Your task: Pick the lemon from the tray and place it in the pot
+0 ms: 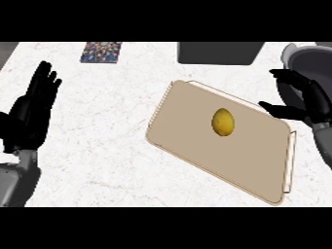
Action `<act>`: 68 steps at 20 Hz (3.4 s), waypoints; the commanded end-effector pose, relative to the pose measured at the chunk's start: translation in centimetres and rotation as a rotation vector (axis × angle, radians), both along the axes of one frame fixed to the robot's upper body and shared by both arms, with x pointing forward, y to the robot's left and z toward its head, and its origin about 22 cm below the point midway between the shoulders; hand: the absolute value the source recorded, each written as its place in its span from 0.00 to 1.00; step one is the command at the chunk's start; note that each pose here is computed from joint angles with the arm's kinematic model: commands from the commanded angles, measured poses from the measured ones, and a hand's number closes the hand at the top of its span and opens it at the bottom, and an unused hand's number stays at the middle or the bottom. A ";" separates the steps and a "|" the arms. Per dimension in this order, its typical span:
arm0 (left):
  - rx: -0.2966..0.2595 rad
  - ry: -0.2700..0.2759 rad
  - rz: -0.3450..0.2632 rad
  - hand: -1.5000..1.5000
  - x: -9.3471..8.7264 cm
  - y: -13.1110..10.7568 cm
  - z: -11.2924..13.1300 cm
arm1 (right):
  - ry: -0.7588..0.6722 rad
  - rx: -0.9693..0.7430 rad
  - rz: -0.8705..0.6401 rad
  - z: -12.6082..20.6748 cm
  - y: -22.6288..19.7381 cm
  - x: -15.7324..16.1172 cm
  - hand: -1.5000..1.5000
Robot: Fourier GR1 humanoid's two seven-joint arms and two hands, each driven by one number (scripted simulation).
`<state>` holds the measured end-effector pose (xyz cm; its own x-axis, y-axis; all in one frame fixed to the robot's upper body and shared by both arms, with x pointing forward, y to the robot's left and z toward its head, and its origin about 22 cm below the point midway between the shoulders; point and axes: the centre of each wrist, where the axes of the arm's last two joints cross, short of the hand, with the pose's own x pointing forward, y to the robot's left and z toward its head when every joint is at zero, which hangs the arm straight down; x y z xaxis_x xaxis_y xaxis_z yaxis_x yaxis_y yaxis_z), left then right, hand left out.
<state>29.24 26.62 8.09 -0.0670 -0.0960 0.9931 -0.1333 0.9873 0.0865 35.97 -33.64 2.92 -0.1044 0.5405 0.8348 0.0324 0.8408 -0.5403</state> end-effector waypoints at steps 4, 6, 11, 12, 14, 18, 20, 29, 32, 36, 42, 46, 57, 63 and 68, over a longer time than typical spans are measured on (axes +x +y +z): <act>-0.013 0.018 0.046 0.50 -0.7 1.6 -0.5 | -0.058 -0.010 0.129 1.2 -1.2 1.6 0.00; -0.005 0.019 0.037 0.50 0.2 1.1 0.0 | 0.035 -0.067 0.182 4.2 0.5 3.2 0.00; -0.008 0.020 0.023 0.50 -0.8 0.6 -0.8 | 0.307 -0.254 0.311 8.0 2.8 4.9 0.00; -0.007 0.028 0.031 0.50 -0.6 1.0 -0.4 | 0.346 -0.289 0.335 9.4 3.6 5.6 0.00; -0.010 0.026 0.009 0.50 0.3 0.4 0.3 | 0.427 -0.374 0.385 8.9 6.6 6.0 0.00; -0.018 0.015 0.033 0.50 -0.1 0.8 1.4 | 0.532 -0.520 0.466 10.0 10.3 6.6 0.00; -0.009 0.019 0.039 0.50 0.1 2.1 -0.3 | 0.601 -0.543 0.495 9.0 12.5 6.5 0.00; -0.012 0.022 0.043 0.50 -1.6 2.1 0.4 | 0.668 -0.522 0.504 7.3 13.8 5.3 0.00; -0.018 0.021 0.054 0.50 -0.1 2.0 0.5 | 0.698 -0.520 0.492 6.8 14.8 5.2 0.00; -0.012 0.024 0.042 0.50 -1.8 0.8 0.2 | 0.759 -0.609 0.456 5.2 14.6 4.4 0.00; -0.012 0.023 0.024 0.50 -0.8 3.1 -0.6 | 0.754 -0.649 0.427 2.7 15.3 4.0 0.00; -0.009 0.031 0.032 0.50 -1.9 0.7 0.0 | 0.752 -0.612 0.439 3.0 14.6 4.3 0.00; 0.001 0.012 0.023 0.50 -0.2 -0.5 -1.1 | 0.776 -0.660 0.396 1.1 14.1 4.3 0.00; -0.007 0.019 0.029 0.50 -1.7 0.9 0.8 | 0.708 -0.738 0.551 -3.0 14.4 3.1 1.00; -0.004 0.020 0.039 0.50 -1.3 1.3 0.6 | 0.690 -0.714 0.547 -0.6 15.2 4.1 1.00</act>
